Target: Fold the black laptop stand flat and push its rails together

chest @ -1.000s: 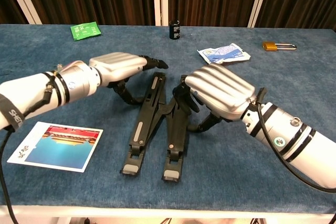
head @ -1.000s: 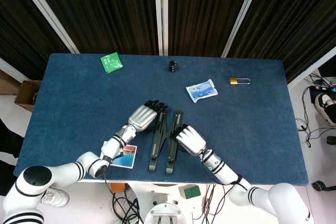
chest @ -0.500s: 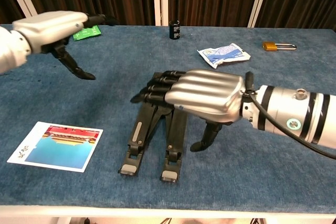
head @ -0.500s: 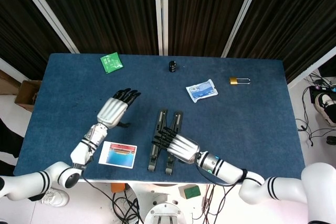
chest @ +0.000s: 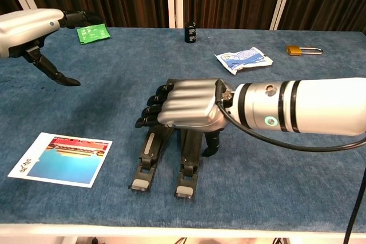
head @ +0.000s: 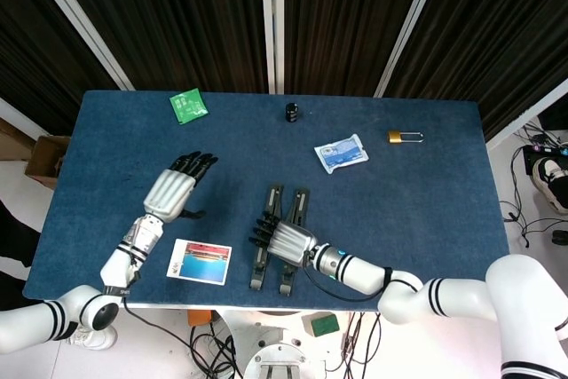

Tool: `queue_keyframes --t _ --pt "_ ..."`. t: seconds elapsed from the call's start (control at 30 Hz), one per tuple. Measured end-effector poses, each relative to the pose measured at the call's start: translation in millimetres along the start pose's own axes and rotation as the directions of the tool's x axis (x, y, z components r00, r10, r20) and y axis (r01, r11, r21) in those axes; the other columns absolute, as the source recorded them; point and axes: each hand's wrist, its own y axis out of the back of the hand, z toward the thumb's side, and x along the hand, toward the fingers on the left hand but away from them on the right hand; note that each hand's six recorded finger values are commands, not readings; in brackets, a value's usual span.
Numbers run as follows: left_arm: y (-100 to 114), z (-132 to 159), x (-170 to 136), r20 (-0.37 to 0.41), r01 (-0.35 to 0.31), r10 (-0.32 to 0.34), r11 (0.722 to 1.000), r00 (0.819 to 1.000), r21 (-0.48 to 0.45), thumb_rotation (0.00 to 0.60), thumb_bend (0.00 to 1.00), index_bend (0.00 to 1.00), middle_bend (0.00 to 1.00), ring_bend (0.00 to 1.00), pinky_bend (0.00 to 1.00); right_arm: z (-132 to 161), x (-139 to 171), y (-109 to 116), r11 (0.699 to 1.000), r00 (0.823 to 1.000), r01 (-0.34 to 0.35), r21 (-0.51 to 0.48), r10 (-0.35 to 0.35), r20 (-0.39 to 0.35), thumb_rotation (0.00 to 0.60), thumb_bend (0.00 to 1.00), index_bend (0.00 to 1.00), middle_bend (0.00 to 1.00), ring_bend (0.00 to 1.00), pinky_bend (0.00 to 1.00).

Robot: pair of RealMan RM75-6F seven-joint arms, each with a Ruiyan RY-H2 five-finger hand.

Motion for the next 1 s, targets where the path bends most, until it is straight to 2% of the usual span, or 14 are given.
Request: queue_keyframes --t 0.07,0.13,0.23,0.3,0.4,0.53,0.63,0.7,0.77,0.87,1.0 --pt "0.2 -2.6 -1.1 -0.005 0.000 0.000 1.000 1.000 -0.001 0.600 0.09 0.07 0.06 0.04 0.13 0.5 -5.8 -0.3 1.000 1.000 -0.010 0.005 0.010 -0.004 0.600 0.05 0.02 0.11 0.00 0.08" --pt "0.6 -4.7 -2.2 -0.009 0.000 0.000 1.000 1.000 -0.004 0.600 0.09 0.07 0.06 0.04 0.13 0.8 -10.9 1.0 1.000 1.000 -0.013 0.007 0.013 -0.007 0.600 0.14 0.09 0.16 0.03 0.09" --pt "1.5 -7.6 -4.3 -0.014 0.000 0.000 1.000 1.000 -0.008 0.600 0.09 0.07 0.06 0.04 0.13 0.3 -14.5 4.9 1.000 1.000 -0.003 0.001 0.003 -0.005 0.600 0.29 0.32 0.32 0.17 0.19" --pt "2.1 -9.1 -5.7 -0.016 -0.001 0.001 1.000 1.000 -0.008 0.600 0.09 0.07 0.06 0.04 0.13 -0.9 -15.4 7.2 1.000 1.000 0.006 -0.005 -0.006 -0.002 0.600 0.33 0.45 0.41 0.25 0.27" --pt "3.0 -10.9 -8.1 -0.017 -0.002 0.002 1.000 1.000 -0.006 0.600 0.09 0.07 0.06 0.04 0.13 -4.2 -15.2 10.6 1.000 1.000 0.022 -0.016 -0.022 0.004 0.600 0.34 0.51 0.45 0.28 0.30" --pt "3.5 -12.5 -9.9 -0.019 0.000 0.000 1.000 1.000 -0.002 0.600 0.09 0.07 0.06 0.04 0.13 -10.1 -13.6 14.2 0.999 0.999 0.043 -0.028 -0.042 0.015 0.600 0.34 0.53 0.46 0.28 0.30" --pt "3.3 -12.8 -10.0 -0.021 0.003 -0.003 1.000 1.000 0.000 0.600 0.09 0.07 0.06 0.04 0.13 -11.9 -13.0 12.7 0.998 0.999 0.042 -0.042 -0.041 0.018 0.600 0.33 0.46 0.41 0.23 0.24" --pt "3.2 -14.0 -10.3 -0.026 0.006 -0.006 1.000 1.000 0.005 0.600 0.09 0.07 0.06 0.04 0.13 -12.8 -12.0 10.7 0.998 0.999 0.034 -0.048 -0.033 0.021 0.600 0.26 0.24 0.25 0.08 0.10" --pt "4.0 -17.5 -11.8 -0.035 0.011 -0.011 1.000 0.999 0.016 0.600 0.09 0.07 0.06 0.04 0.13 -15.3 -9.5 8.5 0.998 0.999 0.024 -0.058 -0.022 0.031 0.600 0.19 0.05 0.09 0.00 0.01" --pt "7.0 -26.0 -16.8 -0.053 0.020 -0.018 0.999 0.998 0.045 0.600 0.09 0.07 0.06 0.04 0.13 -21.3 0.0 7.6 0.995 0.998 0.020 -0.095 -0.014 0.066 0.600 0.16 0.00 0.00 0.00 0.00" --pt "16.4 -44.3 -30.8 -0.096 0.022 -0.014 0.996 0.995 0.085 0.600 0.09 0.07 0.06 0.04 0.13 -36.2 25.7 11.4 0.985 0.987 0.068 -0.161 -0.043 0.156 0.600 0.16 0.00 0.00 0.00 0.00"
